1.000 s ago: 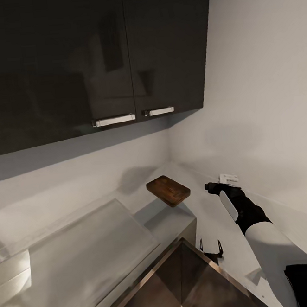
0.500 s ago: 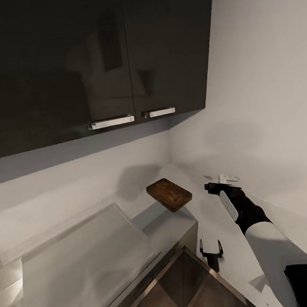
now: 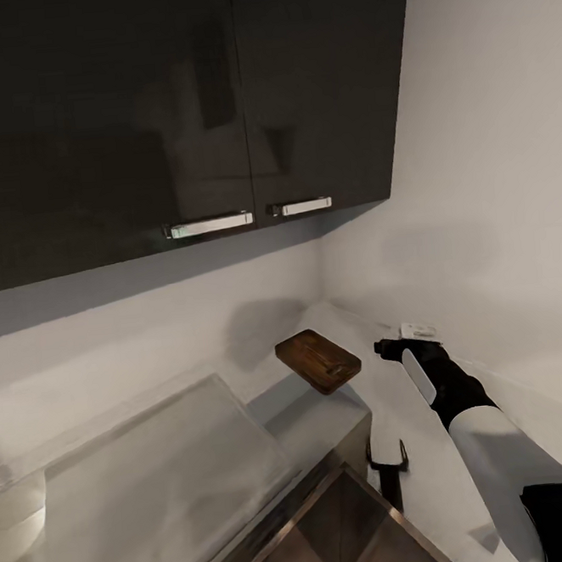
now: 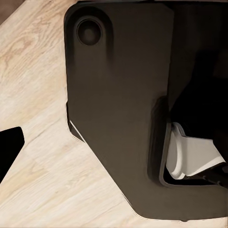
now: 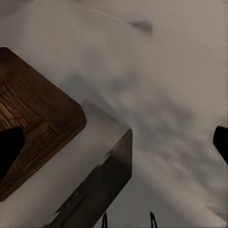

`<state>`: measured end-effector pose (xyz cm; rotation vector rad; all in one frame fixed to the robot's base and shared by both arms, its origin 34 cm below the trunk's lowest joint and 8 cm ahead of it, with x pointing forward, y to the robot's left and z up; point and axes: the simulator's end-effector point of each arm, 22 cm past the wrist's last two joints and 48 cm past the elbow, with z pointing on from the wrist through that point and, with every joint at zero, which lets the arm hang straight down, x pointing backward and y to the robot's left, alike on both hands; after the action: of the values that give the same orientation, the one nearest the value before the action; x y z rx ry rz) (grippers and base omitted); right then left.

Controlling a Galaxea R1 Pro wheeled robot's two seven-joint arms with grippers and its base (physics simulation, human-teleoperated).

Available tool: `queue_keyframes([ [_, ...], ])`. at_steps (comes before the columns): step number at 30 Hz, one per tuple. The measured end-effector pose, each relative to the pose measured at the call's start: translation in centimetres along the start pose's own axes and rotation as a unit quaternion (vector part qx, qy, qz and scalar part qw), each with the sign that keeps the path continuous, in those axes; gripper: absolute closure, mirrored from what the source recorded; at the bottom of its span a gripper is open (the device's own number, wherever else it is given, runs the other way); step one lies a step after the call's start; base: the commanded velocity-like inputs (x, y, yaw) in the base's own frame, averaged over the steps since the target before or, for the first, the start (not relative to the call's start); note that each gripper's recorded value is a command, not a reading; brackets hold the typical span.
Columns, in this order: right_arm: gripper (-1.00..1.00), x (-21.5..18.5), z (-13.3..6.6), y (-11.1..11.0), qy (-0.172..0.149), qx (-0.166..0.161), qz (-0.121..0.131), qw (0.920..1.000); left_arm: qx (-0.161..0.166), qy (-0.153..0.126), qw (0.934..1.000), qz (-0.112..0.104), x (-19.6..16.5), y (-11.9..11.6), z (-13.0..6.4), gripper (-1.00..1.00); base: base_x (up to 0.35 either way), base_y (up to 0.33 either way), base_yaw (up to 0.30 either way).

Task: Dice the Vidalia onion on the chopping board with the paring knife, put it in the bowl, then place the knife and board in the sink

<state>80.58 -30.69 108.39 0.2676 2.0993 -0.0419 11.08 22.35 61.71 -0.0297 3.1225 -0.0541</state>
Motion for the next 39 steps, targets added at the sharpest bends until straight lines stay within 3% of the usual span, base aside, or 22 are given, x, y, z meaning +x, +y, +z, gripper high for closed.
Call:
queue_keyframes([
  [23,-1.0,0.0,0.0,0.0,0.0,0.0,0.0,1.0,0.0,0.0,1.0,0.0,0.0,0.0,0.0,-1.0,0.022,-0.015,0.002],
  [34,-1.0,2.0,0.5,-2.5,0.022,0.056,-0.001,0.9982,0.006,0.0,1.0,0.0,0.0,-0.8,0.0,-1.0,0.0,0.0,0.0],
  [38,-1.0,2.2,0.5,-1.9,0.025,0.054,0.0,0.9982,0.007,0.0,1.0,0.0,0.0,-1.0,0.0,-1.0,0.0,0.0,0.0],
  [39,-1.0,1.9,0.4,-0.6,0.024,0.046,0.002,0.9986,0.007,0.0,1.0,0.0,0.0,-1.0,0.0,-1.0,0.0,0.0,0.0],
])
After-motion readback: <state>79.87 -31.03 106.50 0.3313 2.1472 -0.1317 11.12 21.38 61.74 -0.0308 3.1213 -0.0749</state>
